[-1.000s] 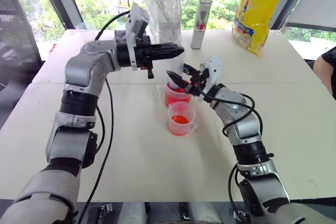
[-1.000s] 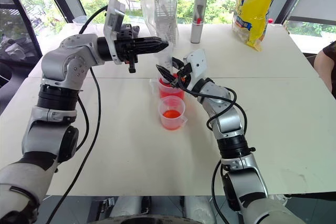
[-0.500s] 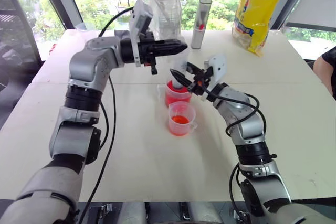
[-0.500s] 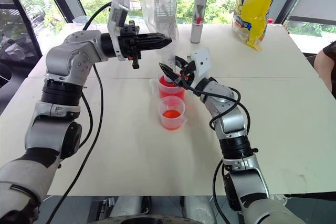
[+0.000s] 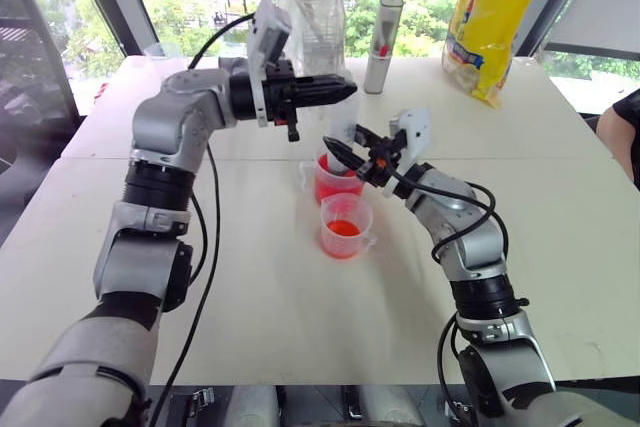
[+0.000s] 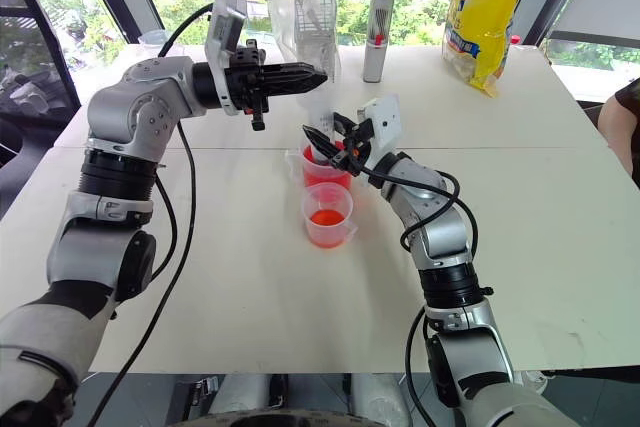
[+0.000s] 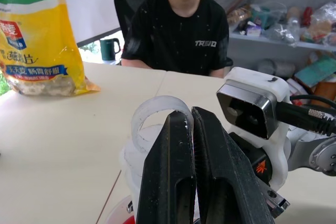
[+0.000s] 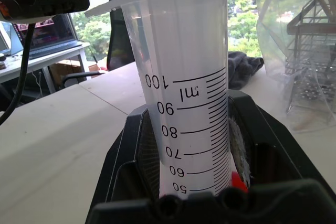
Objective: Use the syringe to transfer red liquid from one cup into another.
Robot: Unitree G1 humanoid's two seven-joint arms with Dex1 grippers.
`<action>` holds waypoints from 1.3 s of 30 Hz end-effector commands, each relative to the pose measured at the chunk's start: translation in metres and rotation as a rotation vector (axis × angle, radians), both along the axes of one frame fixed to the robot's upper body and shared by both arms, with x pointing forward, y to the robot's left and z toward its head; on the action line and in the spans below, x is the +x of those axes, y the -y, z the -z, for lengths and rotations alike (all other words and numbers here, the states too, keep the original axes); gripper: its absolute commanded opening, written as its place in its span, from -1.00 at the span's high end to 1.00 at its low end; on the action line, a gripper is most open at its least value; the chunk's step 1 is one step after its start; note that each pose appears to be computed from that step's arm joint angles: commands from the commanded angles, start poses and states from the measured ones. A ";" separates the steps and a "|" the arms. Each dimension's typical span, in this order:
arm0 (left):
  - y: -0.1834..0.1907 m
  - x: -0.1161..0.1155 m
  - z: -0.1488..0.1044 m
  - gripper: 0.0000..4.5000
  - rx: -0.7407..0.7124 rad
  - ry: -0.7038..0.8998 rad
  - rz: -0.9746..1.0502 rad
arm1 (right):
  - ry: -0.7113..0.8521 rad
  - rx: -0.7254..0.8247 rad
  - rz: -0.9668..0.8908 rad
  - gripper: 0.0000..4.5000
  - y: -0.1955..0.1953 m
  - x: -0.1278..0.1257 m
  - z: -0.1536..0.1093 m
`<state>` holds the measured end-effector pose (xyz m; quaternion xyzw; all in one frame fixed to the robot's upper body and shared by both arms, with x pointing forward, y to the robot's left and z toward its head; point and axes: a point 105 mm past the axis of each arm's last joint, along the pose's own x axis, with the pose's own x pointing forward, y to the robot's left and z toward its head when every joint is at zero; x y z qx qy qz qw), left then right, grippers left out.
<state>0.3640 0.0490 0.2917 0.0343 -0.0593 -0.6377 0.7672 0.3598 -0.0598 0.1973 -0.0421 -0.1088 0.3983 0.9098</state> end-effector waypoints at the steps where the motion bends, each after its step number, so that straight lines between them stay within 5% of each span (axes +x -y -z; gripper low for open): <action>1: -0.004 -0.010 -0.051 0.99 -0.080 0.177 -0.009 | -0.016 -0.030 -0.071 0.36 -0.015 -0.009 0.008; 30: -0.003 -0.011 -0.049 0.99 -0.077 0.182 -0.011 | 0.000 -0.034 -0.071 0.36 -0.015 -0.007 0.003; 33: -0.003 -0.010 -0.047 0.59 -0.072 0.178 -0.015 | 0.013 -0.035 -0.073 0.36 -0.015 -0.007 -0.001; 39: -0.008 -0.012 -0.043 -0.61 -0.060 0.173 -0.022 | 0.050 -0.030 -0.073 0.36 -0.014 -0.007 -0.015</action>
